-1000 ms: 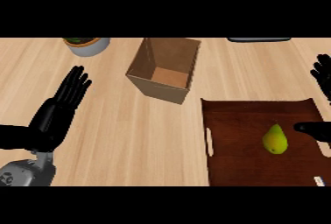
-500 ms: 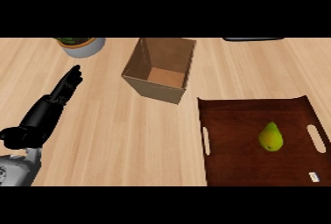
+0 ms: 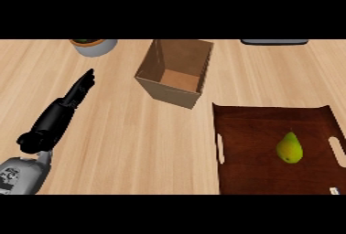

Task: Pick the pear from the tray and place it in the cardboard box

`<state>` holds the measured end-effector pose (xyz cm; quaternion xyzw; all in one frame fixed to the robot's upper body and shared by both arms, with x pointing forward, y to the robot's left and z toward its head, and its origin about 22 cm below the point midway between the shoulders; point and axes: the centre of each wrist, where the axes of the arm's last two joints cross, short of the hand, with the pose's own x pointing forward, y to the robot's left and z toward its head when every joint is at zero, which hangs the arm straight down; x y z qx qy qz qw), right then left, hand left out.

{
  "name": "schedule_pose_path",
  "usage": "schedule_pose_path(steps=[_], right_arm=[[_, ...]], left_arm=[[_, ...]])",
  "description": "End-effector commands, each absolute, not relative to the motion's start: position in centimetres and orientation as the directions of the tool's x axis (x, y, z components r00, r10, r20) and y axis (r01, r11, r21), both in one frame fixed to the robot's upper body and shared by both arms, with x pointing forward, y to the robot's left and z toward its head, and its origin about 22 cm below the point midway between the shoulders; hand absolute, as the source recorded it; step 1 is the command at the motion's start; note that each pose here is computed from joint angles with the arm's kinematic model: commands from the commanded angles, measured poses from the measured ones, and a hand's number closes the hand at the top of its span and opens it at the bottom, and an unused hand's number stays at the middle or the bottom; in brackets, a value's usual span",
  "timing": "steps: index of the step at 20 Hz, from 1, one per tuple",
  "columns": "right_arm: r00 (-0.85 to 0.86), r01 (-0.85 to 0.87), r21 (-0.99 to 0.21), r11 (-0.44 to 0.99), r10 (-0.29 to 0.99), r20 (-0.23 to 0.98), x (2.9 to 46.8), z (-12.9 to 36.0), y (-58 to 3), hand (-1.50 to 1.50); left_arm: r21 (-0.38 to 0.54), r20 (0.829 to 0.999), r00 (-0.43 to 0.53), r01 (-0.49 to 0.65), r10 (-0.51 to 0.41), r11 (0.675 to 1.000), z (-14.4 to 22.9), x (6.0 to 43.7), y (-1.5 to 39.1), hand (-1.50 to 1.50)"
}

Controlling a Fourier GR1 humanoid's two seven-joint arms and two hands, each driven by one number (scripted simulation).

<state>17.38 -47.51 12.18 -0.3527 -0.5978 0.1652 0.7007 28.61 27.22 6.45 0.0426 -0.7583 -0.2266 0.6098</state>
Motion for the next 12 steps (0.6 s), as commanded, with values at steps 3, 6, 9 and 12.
schedule_pose_path(steps=[3, 6, 9, 12], right_arm=[[0.313, -0.120, -0.796, 0.593, 0.784, 0.537, 19.8, 14.9, -44.3, -1.50], [0.321, -0.208, -0.783, 0.586, 0.797, 0.511, 21.9, 16.5, -42.8, -1.50], [0.351, -0.280, -0.814, 0.509, 0.843, 0.407, 23.1, 17.4, -40.8, -1.50], [0.373, -0.323, -0.790, 0.520, 0.838, 0.399, 24.3, 16.4, -38.3, -1.50]], left_arm=[[0.394, 0.906, -0.253, 0.218, -0.339, 0.893, 7.0, 29.4, 26.5, 0.00], [0.397, 0.907, -0.247, 0.238, -0.340, 0.886, 6.5, 29.2, 26.3, 0.00], [0.397, 0.905, -0.264, 0.244, -0.333, 0.885, 7.7, 29.4, 27.5, 0.00], [0.399, 0.906, -0.249, 0.224, -0.343, 0.889, 6.1, 28.7, 28.0, 0.00]])
